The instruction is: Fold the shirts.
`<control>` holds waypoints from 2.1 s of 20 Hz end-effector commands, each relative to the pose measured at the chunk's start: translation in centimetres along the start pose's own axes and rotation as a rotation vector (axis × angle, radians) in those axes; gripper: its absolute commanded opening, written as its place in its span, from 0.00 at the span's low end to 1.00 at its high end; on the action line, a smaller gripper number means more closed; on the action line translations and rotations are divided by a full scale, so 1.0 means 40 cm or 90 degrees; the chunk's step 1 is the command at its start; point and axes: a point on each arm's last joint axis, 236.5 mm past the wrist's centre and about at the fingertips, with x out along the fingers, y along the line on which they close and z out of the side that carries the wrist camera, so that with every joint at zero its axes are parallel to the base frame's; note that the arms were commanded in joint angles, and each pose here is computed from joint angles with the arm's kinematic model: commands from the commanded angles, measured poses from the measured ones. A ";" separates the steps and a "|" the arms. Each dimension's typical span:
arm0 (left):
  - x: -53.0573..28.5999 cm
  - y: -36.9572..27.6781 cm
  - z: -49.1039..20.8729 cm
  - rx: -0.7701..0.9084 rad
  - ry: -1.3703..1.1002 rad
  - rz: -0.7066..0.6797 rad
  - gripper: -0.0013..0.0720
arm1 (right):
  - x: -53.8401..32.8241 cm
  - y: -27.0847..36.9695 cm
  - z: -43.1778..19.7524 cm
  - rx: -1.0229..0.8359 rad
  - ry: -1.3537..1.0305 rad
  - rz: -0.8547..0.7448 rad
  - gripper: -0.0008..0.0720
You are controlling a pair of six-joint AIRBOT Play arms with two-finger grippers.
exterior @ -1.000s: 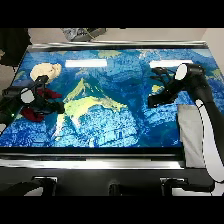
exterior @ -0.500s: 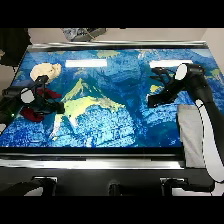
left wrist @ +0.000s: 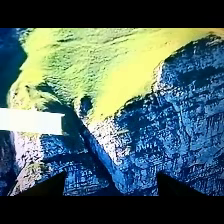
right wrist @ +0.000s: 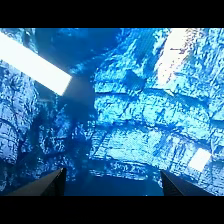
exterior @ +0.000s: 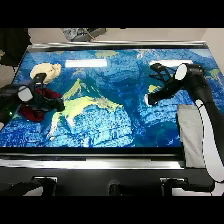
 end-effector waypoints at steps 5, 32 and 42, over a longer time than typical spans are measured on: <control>-0.146 0.392 0.088 -0.293 -0.091 0.001 1.00 | 0.001 0.009 -0.010 -0.023 0.012 0.010 0.98; 0.205 0.555 0.148 -0.565 -0.228 -0.228 0.06 | -0.031 0.157 -0.056 -0.074 0.050 0.169 0.94; -0.670 -0.016 0.196 -0.071 -0.572 -0.347 0.06 | -0.358 0.084 -0.089 -0.104 -0.080 -0.055 0.94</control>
